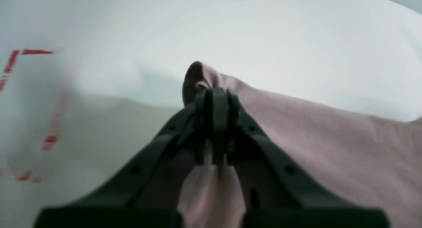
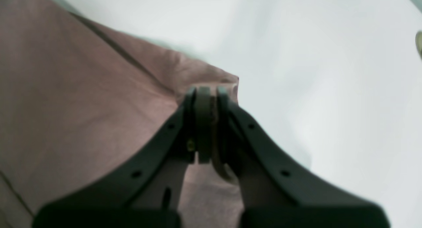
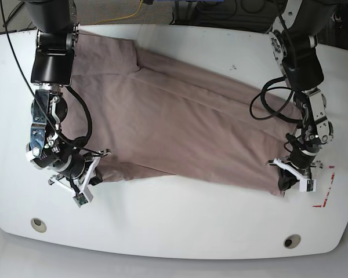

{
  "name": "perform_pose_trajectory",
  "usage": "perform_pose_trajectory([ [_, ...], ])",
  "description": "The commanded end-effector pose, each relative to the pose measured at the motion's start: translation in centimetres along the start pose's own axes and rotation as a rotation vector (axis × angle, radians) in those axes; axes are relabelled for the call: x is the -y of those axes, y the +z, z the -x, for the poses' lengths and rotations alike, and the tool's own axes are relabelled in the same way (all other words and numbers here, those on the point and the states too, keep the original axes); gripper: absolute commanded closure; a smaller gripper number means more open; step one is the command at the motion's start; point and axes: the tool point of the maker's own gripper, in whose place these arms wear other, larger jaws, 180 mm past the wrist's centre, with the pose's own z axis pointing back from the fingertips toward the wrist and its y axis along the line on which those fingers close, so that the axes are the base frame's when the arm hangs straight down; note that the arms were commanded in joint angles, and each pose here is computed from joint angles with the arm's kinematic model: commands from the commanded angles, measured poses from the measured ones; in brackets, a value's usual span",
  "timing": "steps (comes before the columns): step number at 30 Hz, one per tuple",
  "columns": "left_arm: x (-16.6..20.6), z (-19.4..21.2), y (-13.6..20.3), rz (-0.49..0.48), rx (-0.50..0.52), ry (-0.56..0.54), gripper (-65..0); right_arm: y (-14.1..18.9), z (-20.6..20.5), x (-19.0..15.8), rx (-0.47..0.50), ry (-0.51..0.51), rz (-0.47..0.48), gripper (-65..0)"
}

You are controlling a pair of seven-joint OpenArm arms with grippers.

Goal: Layout the t-shirt on the table in an organized manner, then fold the t-shirt properly
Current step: 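Lift both pinched corners and fold them over toward the folded edge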

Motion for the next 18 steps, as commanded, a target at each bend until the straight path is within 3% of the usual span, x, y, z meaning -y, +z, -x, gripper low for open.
perform_pose_trajectory([
  [1,-0.3,-3.1,0.6,-0.006,0.089,-0.03,0.0,1.4,-1.7,0.3,0.06,0.033,0.023,0.0],
  [9,0.0,-2.4,3.2,-0.017,0.101,-0.095,0.0,2.4,1.4,-2.4,0.006,0.054,0.003,0.0],
  [18,0.0,1.5,5.9,-0.024,0.03,-0.127,0.0,3.7,5.7,-5.5,-0.034,0.013,-0.028,0.0],
])
